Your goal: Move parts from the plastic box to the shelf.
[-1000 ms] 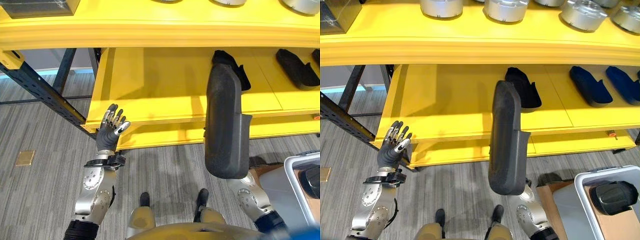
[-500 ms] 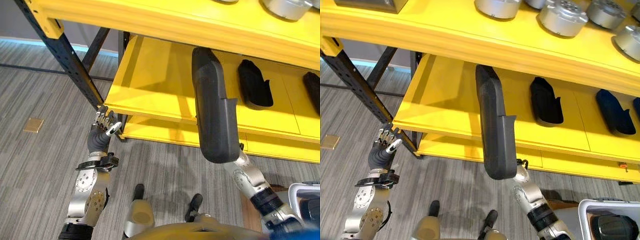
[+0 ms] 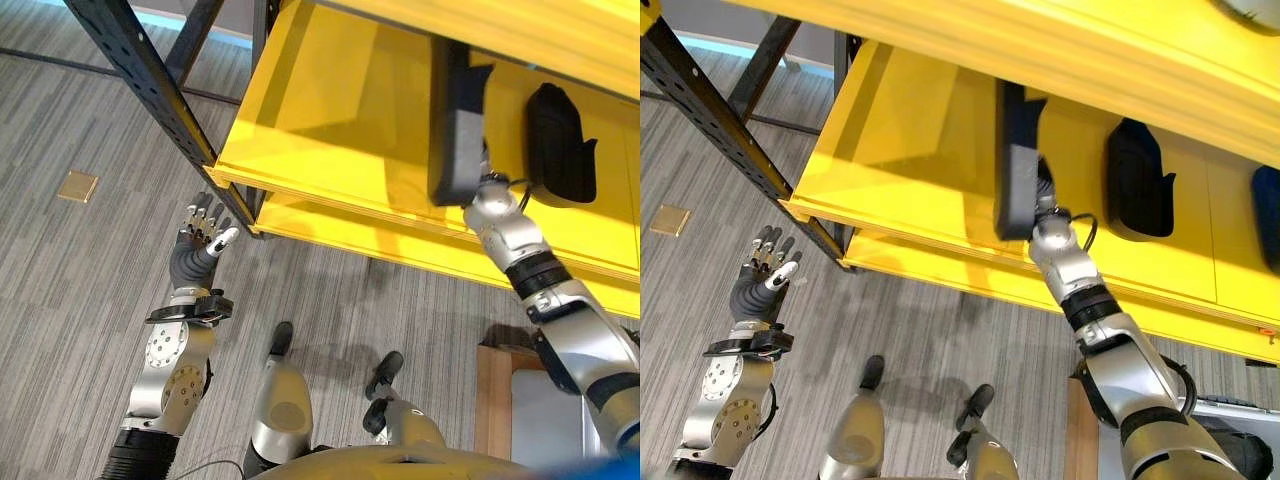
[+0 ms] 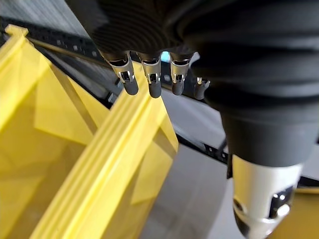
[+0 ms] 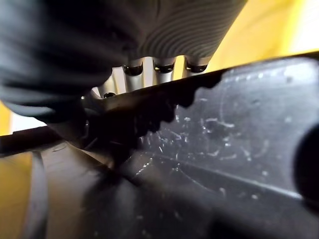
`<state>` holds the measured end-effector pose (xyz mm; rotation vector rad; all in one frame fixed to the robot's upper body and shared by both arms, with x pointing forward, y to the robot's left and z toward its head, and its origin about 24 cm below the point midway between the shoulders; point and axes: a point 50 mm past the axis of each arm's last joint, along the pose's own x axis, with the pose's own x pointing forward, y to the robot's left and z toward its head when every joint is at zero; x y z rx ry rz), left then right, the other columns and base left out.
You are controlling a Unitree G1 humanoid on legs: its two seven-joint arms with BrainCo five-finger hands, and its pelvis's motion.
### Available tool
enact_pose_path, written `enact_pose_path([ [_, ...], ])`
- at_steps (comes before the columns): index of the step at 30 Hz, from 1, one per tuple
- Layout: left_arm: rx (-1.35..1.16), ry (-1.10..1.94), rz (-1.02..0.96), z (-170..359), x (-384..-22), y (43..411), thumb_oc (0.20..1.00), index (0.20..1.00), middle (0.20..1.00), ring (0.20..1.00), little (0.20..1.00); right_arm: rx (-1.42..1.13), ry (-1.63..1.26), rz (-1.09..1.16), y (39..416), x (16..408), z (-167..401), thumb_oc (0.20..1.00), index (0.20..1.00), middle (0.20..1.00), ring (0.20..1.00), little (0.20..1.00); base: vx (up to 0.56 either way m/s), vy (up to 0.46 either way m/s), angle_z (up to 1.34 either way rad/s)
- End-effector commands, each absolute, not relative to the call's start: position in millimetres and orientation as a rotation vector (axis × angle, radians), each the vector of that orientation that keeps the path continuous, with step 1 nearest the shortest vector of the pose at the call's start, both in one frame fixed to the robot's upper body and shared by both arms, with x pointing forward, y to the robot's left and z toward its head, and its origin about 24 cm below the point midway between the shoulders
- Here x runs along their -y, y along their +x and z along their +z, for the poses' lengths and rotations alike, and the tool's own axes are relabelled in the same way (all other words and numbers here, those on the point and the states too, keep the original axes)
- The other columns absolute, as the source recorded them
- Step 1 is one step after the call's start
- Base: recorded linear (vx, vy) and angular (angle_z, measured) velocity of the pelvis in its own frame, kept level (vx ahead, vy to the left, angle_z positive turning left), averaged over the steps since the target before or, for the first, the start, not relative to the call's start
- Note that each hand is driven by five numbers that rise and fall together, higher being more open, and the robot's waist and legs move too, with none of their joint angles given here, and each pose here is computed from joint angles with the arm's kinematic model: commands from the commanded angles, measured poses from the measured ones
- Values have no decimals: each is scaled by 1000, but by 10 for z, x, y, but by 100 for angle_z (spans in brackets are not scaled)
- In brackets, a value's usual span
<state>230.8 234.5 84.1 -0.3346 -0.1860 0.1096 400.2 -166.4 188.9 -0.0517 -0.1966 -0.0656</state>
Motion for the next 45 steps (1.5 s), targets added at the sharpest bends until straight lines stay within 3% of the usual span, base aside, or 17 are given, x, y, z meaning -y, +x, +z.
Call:
enact_pose_path([
  [1, 288, -313, 24, 1074, -2276, 2208, 1000, 1000, 1000, 1000, 1000, 378, 11, -103, 4019, 1729, 2426, 200, 200, 200, 200, 200, -53, 15, 1],
  [4, 301, -309, -3, 1118, -2242, 2230, 1000, 1000, 1000, 1000, 1000, 438, -110, -168, 4073, 1783, 2772, 200, 200, 200, 200, 200, -87, 41, -1],
  [9, 360, -325, -129, 1277, -2013, 2345, 1000, 1000, 1000, 1000, 1000, 487, -32, -291, 4113, 1934, 3280, 200, 200, 200, 200, 200, -108, 41, 8],
  [11, 365, -332, -172, 1297, -1926, 2380, 1000, 1000, 1000, 1000, 1000, 493, -8, -374, 4076, 2171, 3432, 200, 200, 200, 200, 200, -44, 18, 9],
  [19, 343, -363, -234, 1274, -1756, 2443, 1000, 1000, 1000, 1000, 1000, 470, -89, -498, 4001, 2501, 3549, 200, 200, 200, 200, 200, 6, 0, 5],
  [34, 371, -362, -255, 1320, -1697, 2484, 1000, 1000, 1000, 1000, 1000, 461, -402, -621, 3877, 2772, 3696, 200, 200, 200, 200, 200, 1, 2, -1],
  [45, 383, -376, -244, 1338, -1689, 2498, 1000, 1000, 1000, 1000, 1000, 450, -344, -666, 3838, 2874, 3713, 200, 200, 200, 200, 200, 3, -2, 1],
])
